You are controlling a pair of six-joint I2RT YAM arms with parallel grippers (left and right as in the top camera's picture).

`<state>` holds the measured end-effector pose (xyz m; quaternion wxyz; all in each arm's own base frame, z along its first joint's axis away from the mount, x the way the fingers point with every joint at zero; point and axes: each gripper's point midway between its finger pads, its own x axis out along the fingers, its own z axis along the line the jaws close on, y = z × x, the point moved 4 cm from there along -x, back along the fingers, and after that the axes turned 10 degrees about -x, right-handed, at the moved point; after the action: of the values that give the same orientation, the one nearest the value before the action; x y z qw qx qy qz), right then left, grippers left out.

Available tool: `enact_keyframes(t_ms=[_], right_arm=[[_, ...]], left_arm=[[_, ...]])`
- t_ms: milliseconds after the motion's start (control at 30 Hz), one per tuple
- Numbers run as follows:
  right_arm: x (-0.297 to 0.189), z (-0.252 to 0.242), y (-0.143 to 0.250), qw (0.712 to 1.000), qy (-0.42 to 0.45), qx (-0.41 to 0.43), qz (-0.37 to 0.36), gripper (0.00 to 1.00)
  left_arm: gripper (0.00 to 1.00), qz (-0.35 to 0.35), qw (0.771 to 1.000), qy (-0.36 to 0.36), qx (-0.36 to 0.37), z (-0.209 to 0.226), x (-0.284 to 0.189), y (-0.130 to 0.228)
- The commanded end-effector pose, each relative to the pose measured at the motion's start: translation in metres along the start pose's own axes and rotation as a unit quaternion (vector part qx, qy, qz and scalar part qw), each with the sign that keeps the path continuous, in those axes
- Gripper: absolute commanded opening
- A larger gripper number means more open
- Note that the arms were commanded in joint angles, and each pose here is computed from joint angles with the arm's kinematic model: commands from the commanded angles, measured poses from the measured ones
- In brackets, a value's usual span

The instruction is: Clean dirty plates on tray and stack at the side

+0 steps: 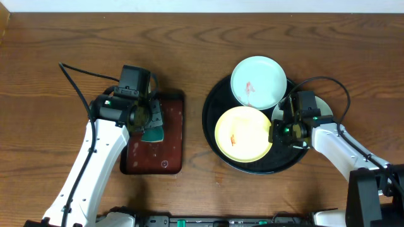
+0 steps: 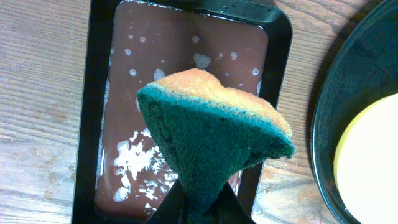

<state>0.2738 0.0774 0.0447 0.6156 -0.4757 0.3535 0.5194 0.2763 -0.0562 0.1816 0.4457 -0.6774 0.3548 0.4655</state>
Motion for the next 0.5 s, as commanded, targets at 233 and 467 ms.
enact_keyframes(t_ms=[233, 467], right_arm=[[0.001, -0.004, -0.001, 0.998, 0.055, 0.016, -0.015, 0.01], [0.006, 0.008, 0.007, 0.997, 0.082, -0.004, -0.008, 0.01]], left_arm=[[0.07, 0.010, 0.996, 0.083, 0.013, -0.030, -0.009, 0.000], [0.08, 0.026, 0.991, 0.126, 0.038, -0.077, -0.003, 0.019]])
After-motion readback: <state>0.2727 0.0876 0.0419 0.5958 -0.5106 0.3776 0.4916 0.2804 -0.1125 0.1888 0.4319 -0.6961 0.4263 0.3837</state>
